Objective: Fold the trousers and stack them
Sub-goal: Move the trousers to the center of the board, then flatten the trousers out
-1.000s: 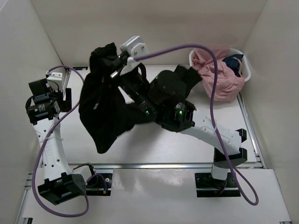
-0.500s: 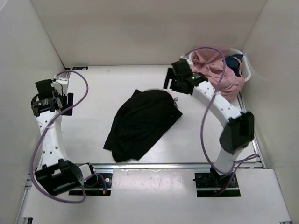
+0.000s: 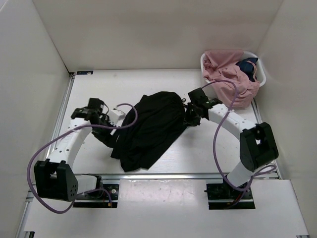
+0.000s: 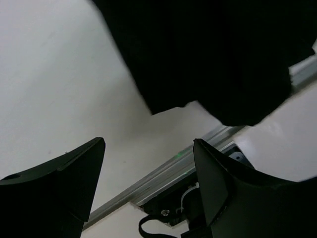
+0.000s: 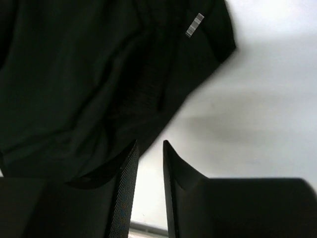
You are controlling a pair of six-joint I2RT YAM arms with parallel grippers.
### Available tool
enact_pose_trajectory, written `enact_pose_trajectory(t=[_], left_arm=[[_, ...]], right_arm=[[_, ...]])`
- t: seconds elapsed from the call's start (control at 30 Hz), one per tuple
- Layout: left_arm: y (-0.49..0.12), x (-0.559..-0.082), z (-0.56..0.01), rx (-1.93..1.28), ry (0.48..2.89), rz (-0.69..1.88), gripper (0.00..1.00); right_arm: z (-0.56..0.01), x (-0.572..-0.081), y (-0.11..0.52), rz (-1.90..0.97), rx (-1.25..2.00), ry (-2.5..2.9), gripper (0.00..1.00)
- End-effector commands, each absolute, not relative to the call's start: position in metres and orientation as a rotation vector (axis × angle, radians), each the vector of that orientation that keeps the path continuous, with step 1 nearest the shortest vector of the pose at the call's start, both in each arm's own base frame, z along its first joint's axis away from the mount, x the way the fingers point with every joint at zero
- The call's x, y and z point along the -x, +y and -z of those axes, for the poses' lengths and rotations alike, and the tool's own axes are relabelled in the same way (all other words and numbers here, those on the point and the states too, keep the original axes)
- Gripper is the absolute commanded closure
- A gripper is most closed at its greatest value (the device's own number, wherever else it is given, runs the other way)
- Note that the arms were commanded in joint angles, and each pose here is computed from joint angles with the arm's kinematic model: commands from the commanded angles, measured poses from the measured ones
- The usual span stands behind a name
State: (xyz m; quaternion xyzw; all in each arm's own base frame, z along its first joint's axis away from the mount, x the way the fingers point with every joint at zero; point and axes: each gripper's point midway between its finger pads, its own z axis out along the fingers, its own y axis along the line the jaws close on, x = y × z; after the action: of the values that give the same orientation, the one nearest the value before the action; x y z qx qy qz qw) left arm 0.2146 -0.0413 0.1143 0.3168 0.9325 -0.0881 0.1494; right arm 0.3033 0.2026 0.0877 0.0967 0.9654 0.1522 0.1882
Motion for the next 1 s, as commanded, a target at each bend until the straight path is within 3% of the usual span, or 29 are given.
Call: enact_pose_trajectory(t=[0.0, 0.07, 0.1, 0.17, 0.47, 0.6, 0.63, 0.67, 0.7, 0.73, 0.77, 0.8, 0.97], left_arm=[[-0.082, -0.198, -0.112, -1.033, 2.63, 0.455, 0.17], [-0.091, -0.193, -0.107, -1.102, 2.641, 0.458, 0.18], [-0.095, -0.192, -0.104, -1.127, 2.632, 0.461, 0.18], [-0.104, -0.192, -0.102, -1.194, 2.606, 0.451, 0.15], [-0.144, -0.179, -0.042, -1.599, 2.574, 0.371, 0.07], [-0.141, -0.175, -0.017, -1.613, 2.64, 0.341, 0.12], [-0.136, -0.171, -0.009, -1.627, 2.677, 0.325, 0.18], [-0.135, -0.173, -0.006, -1.617, 2.688, 0.306, 0.28], [-0.13, -0.175, -0.004, -1.622, 2.7, 0.261, 0.57], [-0.127, -0.175, -0.001, -1.601, 2.716, 0.227, 0.74], [-0.122, -0.178, -0.001, -1.575, 2.732, 0.188, 0.86], [-0.116, -0.183, -0.004, -1.558, 2.729, 0.121, 0.86], [-0.052, -0.244, -0.059, -1.227, 2.586, -0.329, 0.86]], right_arm=[[-0.101, -0.327, 0.238, -0.588, -0.246, 2.65, 0.69], [-0.096, -0.332, 0.247, -0.599, -0.244, 2.667, 0.65], [-0.091, -0.329, 0.248, -0.595, -0.269, 2.7, 0.5], [-0.081, -0.332, 0.254, -0.622, -0.305, 2.745, 0.44], [-0.046, -0.343, 0.254, -0.526, -0.348, 2.85, 0.38], [-0.035, -0.336, 0.25, -0.486, -0.361, 2.9, 0.36], [-0.028, -0.331, 0.247, -0.464, -0.367, 2.927, 0.38], [-0.028, -0.331, 0.247, -0.464, -0.368, 2.927, 0.47], [-0.027, -0.328, 0.244, -0.438, -0.373, 2.939, 0.6], [-0.023, -0.325, 0.237, -0.42, -0.394, 2.955, 0.74], [-0.022, -0.324, 0.234, -0.398, -0.398, 2.96, 0.95], [-0.023, -0.32, 0.228, -0.394, -0.412, 2.961, 1.0], [-0.062, -0.315, 0.201, -0.311, -0.389, 2.868, 1.0]])
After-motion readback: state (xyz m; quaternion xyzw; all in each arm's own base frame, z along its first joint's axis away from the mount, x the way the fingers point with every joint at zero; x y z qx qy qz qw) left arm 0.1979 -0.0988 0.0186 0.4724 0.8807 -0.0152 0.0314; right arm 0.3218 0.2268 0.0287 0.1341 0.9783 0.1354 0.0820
